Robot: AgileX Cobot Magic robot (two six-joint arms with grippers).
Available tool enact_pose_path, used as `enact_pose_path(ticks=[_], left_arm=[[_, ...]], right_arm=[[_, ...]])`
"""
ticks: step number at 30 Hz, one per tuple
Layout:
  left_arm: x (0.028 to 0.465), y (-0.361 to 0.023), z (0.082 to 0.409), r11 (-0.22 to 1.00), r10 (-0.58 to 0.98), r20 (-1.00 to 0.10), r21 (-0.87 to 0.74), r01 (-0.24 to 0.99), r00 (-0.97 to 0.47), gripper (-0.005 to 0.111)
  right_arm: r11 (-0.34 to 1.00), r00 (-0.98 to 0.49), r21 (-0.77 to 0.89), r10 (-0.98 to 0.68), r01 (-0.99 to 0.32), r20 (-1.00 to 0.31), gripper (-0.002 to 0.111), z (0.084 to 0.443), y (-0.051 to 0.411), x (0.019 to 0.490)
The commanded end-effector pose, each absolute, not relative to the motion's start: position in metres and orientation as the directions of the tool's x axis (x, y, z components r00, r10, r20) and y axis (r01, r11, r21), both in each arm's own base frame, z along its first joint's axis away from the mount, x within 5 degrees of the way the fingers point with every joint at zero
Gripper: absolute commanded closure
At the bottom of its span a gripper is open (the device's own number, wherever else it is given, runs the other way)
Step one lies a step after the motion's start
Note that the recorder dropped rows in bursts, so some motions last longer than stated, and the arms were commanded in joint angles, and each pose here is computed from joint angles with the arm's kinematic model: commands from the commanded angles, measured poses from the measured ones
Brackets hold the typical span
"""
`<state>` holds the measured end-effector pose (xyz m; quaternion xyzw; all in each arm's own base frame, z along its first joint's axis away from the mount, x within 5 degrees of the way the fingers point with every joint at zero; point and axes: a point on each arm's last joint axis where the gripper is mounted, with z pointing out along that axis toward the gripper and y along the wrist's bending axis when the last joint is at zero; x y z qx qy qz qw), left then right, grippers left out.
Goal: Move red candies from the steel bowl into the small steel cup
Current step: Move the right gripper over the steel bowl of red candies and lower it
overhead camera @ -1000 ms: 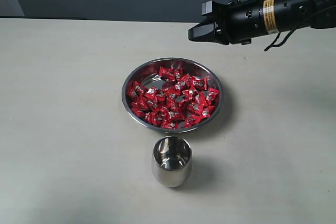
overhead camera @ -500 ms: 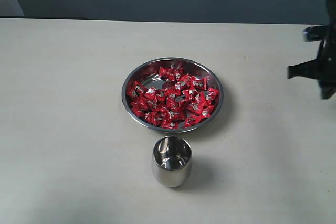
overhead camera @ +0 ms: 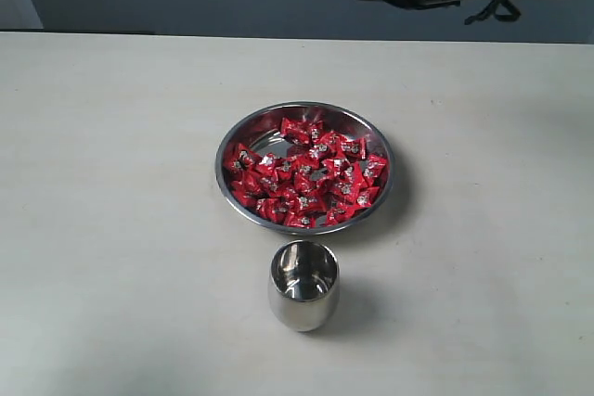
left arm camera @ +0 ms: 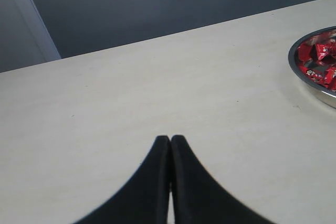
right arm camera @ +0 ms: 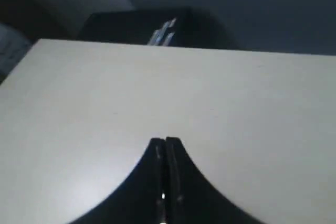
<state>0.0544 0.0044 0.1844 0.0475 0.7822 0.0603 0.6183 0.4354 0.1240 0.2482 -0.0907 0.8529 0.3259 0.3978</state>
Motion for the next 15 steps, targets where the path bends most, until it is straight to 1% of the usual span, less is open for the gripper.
enact_pose_path(ticks=[1,3,5,7,9,12,13,15], left_arm=[[0.054,0.004,0.186,0.989,0.146,-0.965,0.150,-0.002,-0.219,0.106],[0.054,0.004,0.186,0.989,0.146,-0.965,0.150,-0.002,-0.219,0.106],[0.054,0.004,0.186,0.989,0.146,-0.965,0.150,-0.002,-0.219,0.106],[0.054,0.004,0.186,0.989,0.146,-0.965,0.150,-0.002,-0.219,0.106],[0.054,0.004,0.186,0.989,0.146,-0.965,0.150,-0.002,-0.219,0.106],[0.054,0.004,0.186,0.989,0.146,-0.965,0.150,-0.002,-0.219,0.106],[0.054,0.004,0.186,0.989,0.146,-0.965,0.150,-0.002,-0.219,0.106],[0.054,0.004,0.186,0.989,0.146,-0.965,0.150,-0.002,-0.219,0.106]], right_arm=[[0.870,-0.763,0.329,-0.079,-0.367,-0.641,0.109,0.243,0.116,0.433],[0.892,-0.818,0.194,-0.265,-0.409,-0.510,0.109,0.234,0.114,0.425],[0.878,-0.825,0.075,-0.412,-0.473,-0.388,0.109,0.230,0.116,0.418],[0.849,-0.803,0.029,-0.487,-0.528,-0.343,0.109,0.230,0.124,0.413],[0.800,-0.752,0.021,-0.554,-0.600,-0.357,0.109,0.230,0.138,0.409],[0.707,-0.648,0.041,-0.623,-0.707,-0.438,0.108,0.232,0.166,0.405],[0.679,-0.621,0.045,-0.641,-0.733,-0.452,0.106,0.230,0.173,0.404],[0.648,-0.586,0.052,-0.649,-0.760,-0.485,0.097,0.231,0.187,0.402]])
